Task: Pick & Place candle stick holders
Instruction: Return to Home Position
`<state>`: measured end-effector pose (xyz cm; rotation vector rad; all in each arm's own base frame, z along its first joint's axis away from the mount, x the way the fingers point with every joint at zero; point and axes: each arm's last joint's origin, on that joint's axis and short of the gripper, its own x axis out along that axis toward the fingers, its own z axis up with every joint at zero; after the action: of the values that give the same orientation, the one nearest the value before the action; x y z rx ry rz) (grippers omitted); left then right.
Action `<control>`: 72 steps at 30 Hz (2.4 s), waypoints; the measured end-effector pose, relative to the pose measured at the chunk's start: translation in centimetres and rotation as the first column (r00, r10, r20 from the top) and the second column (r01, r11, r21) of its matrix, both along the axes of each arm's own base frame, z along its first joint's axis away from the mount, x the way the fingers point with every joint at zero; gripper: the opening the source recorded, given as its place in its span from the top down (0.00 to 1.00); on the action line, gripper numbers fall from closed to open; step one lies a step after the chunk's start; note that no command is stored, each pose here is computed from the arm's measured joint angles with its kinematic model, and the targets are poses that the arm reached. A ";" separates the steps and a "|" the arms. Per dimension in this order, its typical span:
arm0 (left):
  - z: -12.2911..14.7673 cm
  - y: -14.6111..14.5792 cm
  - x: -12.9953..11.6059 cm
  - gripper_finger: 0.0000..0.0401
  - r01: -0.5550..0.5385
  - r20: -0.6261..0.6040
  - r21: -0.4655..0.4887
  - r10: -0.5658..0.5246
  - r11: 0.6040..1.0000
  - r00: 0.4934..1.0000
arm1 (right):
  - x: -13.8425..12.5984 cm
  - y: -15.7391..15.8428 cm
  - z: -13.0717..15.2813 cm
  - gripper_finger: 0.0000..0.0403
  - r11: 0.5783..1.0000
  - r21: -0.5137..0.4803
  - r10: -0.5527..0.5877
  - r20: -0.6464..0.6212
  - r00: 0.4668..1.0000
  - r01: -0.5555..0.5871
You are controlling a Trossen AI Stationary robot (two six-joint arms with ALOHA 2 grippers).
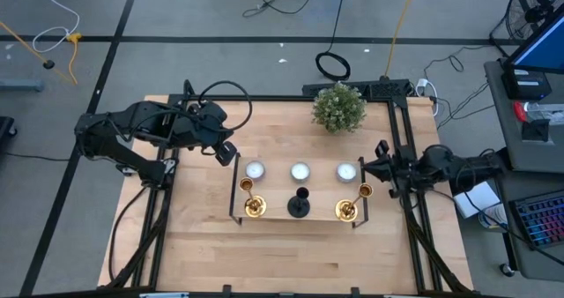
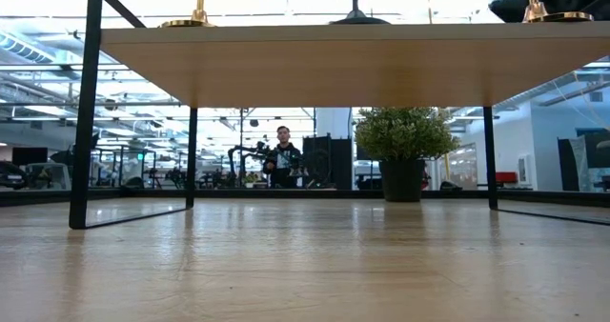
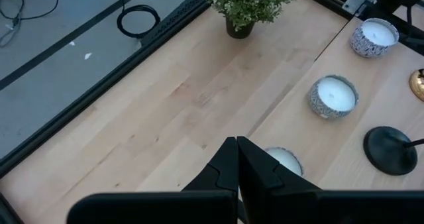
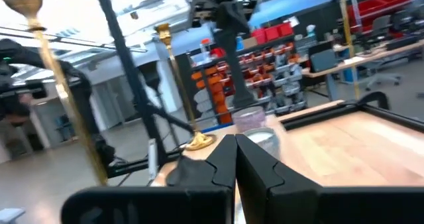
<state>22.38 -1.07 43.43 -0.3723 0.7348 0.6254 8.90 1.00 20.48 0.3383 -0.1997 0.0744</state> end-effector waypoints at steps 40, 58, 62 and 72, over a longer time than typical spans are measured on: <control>-0.1 0.0 -0.1 1.00 -0.026 0.002 -0.027 0.026 0.999 1.000 | -1.0 -3.6 -3.9 1.00 0.543 -0.154 -0.820 -0.312 0.481 0.826; -0.1 0.0 -0.1 1.00 -0.024 0.003 -0.035 0.024 0.999 1.000 | -0.9 -3.6 -5.1 0.99 0.545 -0.166 -0.813 -0.343 0.469 0.822; -0.1 0.0 -0.1 1.00 -0.028 0.000 -0.010 0.028 1.000 1.000 | -0.8 -3.6 -5.0 0.98 0.545 -0.160 -0.814 -0.339 0.472 0.823; 0.6 -2.4 0.0 1.00 0.300 0.095 -0.251 -0.285 0.920 0.954 | -0.8 -3.6 -5.0 0.99 0.545 -0.159 -0.813 -0.338 0.473 0.823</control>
<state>22.43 -3.43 44.04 -0.5114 0.8029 0.2320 8.09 -2.65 15.45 0.2430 0.0422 -0.9783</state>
